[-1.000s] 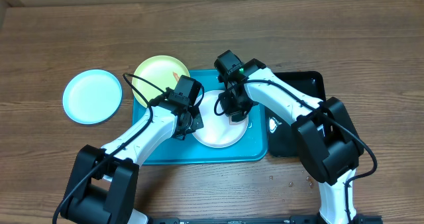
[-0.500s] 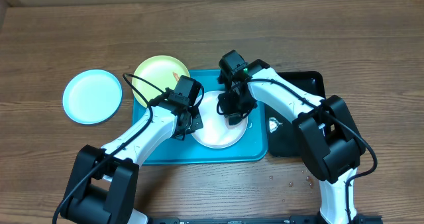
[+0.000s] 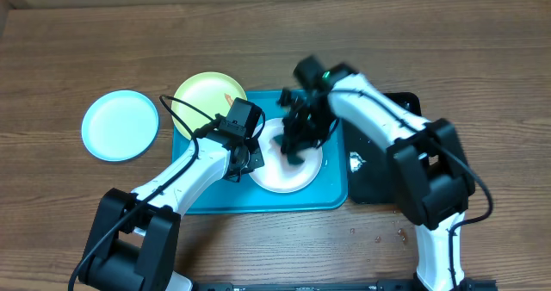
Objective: Clean dirty plates on tray and stack at the side
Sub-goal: 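Scrub the pink-white plate surface with the sponge in the right gripper, then carry the sponge back and drop it into the black tray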
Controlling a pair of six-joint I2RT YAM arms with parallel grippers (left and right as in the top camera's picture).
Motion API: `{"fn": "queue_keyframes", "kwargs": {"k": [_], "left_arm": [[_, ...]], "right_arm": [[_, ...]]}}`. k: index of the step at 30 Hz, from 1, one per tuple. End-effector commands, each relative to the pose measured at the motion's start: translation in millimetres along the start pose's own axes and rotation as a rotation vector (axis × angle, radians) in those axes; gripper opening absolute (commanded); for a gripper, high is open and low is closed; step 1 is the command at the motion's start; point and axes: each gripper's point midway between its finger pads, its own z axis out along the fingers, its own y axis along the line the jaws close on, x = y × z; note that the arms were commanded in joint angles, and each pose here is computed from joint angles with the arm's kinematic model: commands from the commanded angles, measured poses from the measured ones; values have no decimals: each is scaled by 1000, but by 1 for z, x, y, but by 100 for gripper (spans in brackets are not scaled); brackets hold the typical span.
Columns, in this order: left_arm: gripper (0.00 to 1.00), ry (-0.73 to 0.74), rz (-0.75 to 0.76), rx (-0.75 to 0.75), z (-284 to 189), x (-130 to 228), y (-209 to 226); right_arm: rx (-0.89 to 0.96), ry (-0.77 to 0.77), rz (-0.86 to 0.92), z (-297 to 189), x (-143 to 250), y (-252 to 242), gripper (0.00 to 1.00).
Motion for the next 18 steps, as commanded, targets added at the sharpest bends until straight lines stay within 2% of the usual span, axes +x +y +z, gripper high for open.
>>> {"fn": "queue_keyframes", "kwargs": {"k": [1,4,18], "left_arm": [[5,7,19,-1,2,0,0],[5,7,19,-1,2,1,0],[6,8,23,-2,2,1,0]], "right_arm": [[-34,-99,-71,-52,-17,12,4],[15,-100,-22,-75,-12,-4,4],[477,-31,427,-139,49,-156,4]]}}
